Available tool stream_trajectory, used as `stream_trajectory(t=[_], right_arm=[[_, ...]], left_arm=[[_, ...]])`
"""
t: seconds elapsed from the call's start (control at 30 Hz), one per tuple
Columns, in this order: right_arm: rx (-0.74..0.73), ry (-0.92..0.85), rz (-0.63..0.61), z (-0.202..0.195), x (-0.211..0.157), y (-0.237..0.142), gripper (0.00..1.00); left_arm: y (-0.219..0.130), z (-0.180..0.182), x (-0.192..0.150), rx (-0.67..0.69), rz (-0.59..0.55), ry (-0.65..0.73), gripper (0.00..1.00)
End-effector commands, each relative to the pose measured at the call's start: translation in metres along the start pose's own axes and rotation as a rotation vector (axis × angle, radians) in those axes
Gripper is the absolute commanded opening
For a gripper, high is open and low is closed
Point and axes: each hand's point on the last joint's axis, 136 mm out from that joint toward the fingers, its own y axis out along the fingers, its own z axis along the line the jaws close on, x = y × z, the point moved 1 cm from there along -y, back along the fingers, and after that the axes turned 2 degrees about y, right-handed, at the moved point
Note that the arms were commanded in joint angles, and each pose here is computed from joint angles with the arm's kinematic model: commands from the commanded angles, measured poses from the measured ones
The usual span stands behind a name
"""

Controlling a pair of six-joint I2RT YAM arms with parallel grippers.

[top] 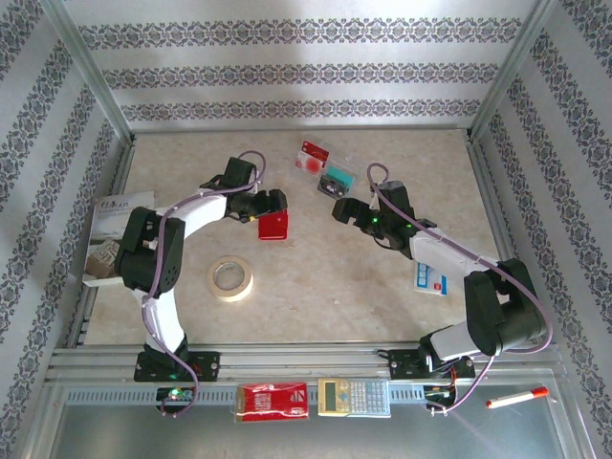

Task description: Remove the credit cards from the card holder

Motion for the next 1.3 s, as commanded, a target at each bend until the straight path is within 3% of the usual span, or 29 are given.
stream_trajectory(t=[0.0,0.3,0.67,0.83,0.97,1.13,1.27], right_arm=[[-0.035,-0.014,-0.015,-0.008,0.004,-0.001,0.98],[-0.052,-0.014,-0.009,-0.014,0.001,0.001,0.98],[-0.081,-0.008,-0.009,-0.021,-0.002,0.002,0.96],[-0.094,-0.012,0.017,-0.024,-0.013,0.001,0.93],[-0.094,-0.034,0.065,-0.014,-0.030,0.003,0.91],[-0.063,-0.082,0.174,0.014,-0.072,0.016,0.75],[-0.054,-0.121,0.253,0.035,-0.106,0.029,0.55]], left_arm=[[0.008,-0.003,-0.017,-0.003,0.084,0.015,0.83],[0.024,-0.012,-0.047,0.005,0.203,0.088,0.75],[0.022,-0.018,-0.144,0.065,0.371,0.104,0.67],[0.005,-0.063,-0.142,-0.137,0.292,0.015,0.63],[-0.013,-0.069,-0.124,-0.123,0.199,0.016,0.62],[-0.019,-0.026,-0.124,0.047,0.218,0.016,0.53],[-0.021,-0.007,-0.132,0.123,0.259,0.013,0.46]])
